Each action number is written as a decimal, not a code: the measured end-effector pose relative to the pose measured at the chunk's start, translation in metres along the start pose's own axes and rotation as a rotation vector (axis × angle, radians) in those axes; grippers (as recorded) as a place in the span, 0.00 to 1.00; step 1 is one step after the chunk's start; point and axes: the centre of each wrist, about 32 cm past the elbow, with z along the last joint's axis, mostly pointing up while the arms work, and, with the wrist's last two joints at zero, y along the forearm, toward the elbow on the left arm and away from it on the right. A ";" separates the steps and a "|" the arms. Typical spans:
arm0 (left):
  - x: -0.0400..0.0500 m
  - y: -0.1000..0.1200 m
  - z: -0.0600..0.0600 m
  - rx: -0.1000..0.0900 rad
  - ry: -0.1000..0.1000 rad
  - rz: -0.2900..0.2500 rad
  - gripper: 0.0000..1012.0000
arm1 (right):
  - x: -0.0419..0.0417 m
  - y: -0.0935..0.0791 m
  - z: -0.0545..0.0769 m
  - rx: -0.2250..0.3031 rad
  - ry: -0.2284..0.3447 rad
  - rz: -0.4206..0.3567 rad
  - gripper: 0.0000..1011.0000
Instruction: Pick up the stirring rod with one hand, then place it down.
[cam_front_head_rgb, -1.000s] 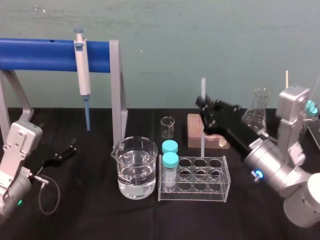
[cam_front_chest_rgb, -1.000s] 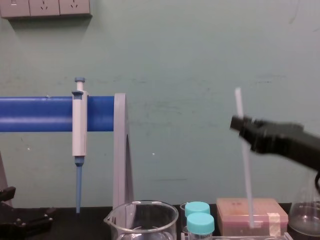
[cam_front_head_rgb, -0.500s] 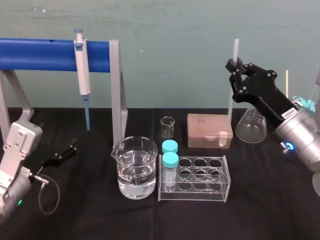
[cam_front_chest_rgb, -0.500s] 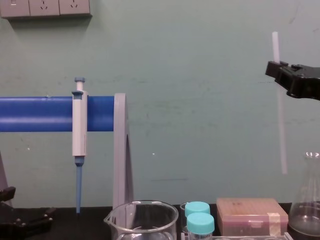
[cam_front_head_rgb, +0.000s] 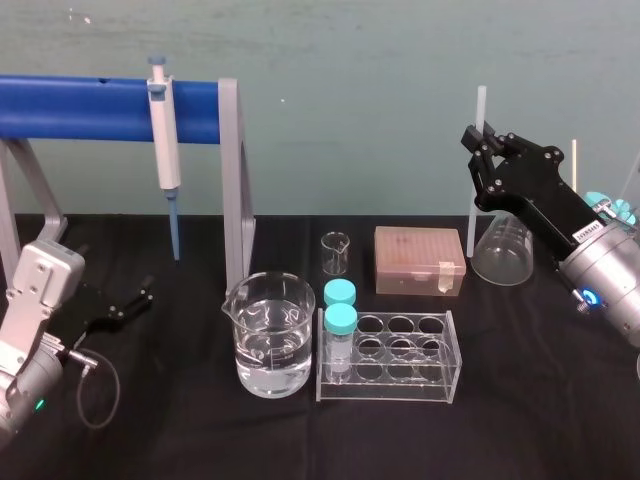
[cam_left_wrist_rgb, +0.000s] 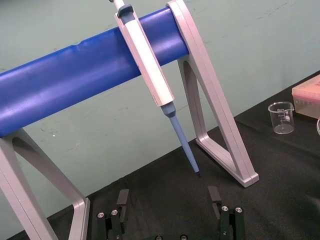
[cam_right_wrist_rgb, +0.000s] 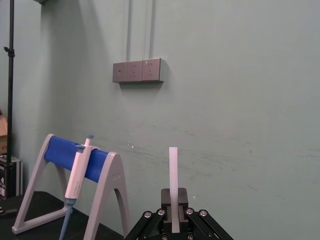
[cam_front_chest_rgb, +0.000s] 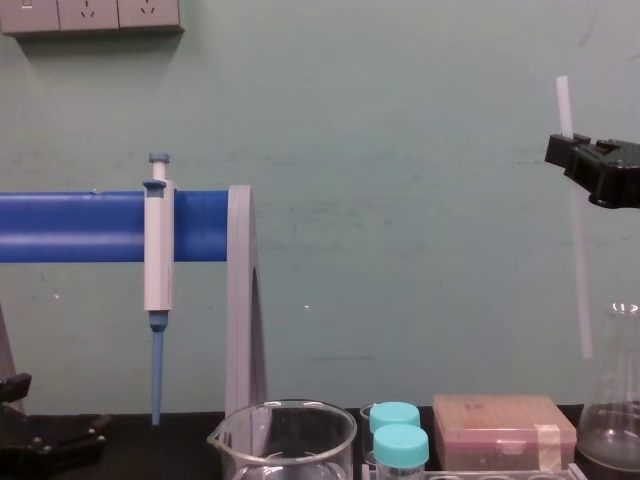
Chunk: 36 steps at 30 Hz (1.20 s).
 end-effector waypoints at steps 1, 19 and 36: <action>0.0000 0.000 0.000 0.000 0.000 0.000 0.99 | 0.0000 0.000 0.000 0.000 0.000 0.000 0.07; 0.0000 0.000 0.000 0.000 0.000 0.000 0.99 | -0.0034 -0.001 -0.003 -0.007 0.020 0.010 0.07; 0.0000 0.000 0.000 0.000 0.000 0.000 0.99 | -0.0040 -0.002 -0.004 -0.008 0.037 0.009 0.07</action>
